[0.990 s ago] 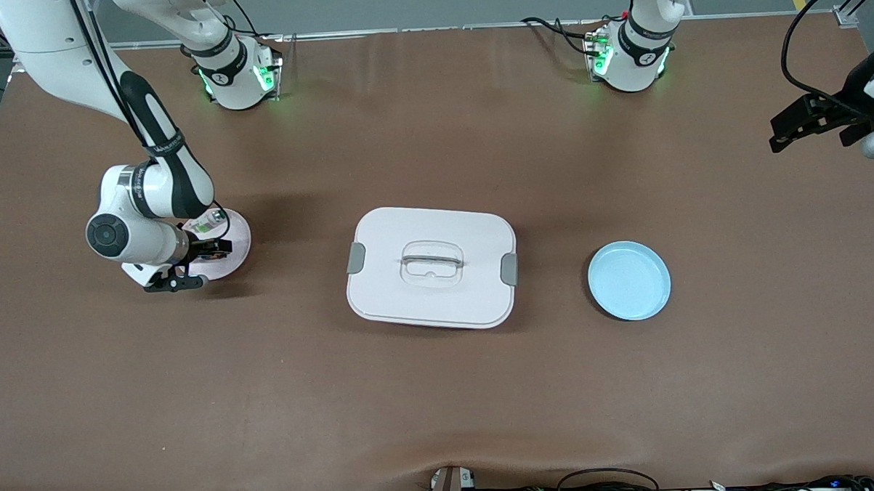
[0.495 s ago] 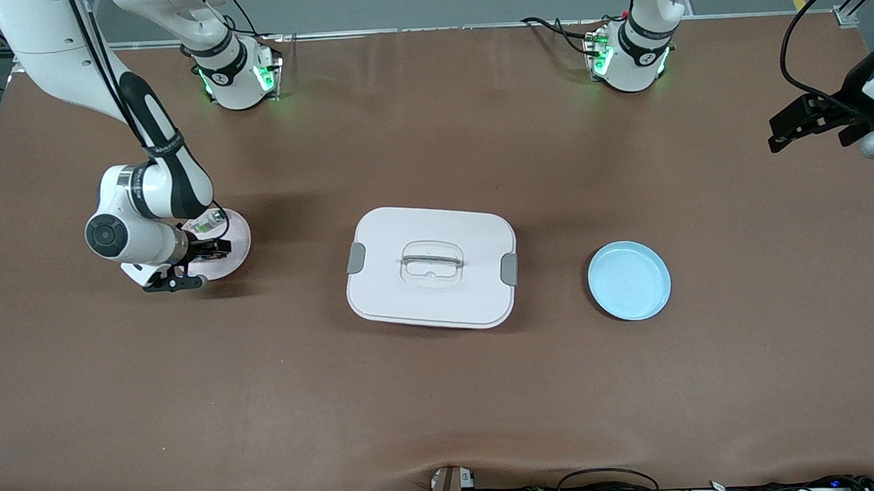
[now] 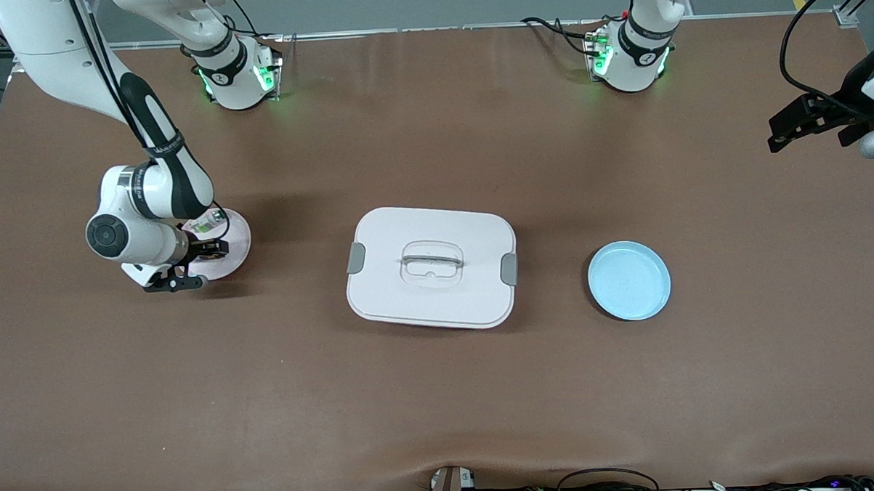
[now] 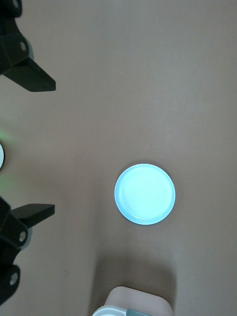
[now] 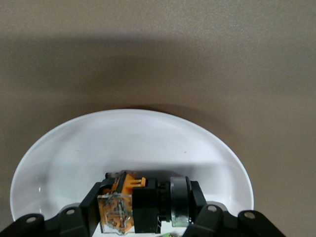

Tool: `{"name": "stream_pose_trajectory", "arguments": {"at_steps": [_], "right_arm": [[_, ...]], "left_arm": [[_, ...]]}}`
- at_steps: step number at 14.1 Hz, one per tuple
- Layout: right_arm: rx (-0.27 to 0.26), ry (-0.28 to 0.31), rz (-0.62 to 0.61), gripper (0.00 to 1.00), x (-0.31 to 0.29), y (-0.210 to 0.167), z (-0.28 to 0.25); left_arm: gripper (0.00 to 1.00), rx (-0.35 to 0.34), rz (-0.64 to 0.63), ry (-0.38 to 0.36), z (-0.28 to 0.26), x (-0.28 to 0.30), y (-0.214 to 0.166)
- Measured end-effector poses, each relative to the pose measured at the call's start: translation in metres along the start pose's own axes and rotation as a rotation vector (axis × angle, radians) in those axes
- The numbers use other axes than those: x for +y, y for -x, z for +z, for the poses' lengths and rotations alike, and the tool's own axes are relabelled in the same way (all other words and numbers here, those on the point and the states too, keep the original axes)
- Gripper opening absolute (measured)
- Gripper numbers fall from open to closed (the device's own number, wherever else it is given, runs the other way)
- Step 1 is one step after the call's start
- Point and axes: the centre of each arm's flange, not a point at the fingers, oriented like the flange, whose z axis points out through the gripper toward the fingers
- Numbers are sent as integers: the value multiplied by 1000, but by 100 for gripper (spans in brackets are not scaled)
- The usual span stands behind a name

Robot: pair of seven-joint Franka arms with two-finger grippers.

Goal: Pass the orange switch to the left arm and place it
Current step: 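Close the right gripper on the orange switch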

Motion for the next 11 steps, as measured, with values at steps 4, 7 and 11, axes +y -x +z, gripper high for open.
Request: {"name": "stream_pose_trajectory", "arguments": {"at_steps": [4, 7, 11], "right_arm": [[-8, -1, -1, 72, 0, -2, -4], [-48, -6, -3, 72, -1, -7, -29], [-110, -14, -10, 72, -6, -11, -87]], "left_arm": [[100, 1, 0, 0, 0, 0, 0], [100, 1, 0, 0, 0, 0, 0], [100, 1, 0, 0, 0, 0, 0]]}}
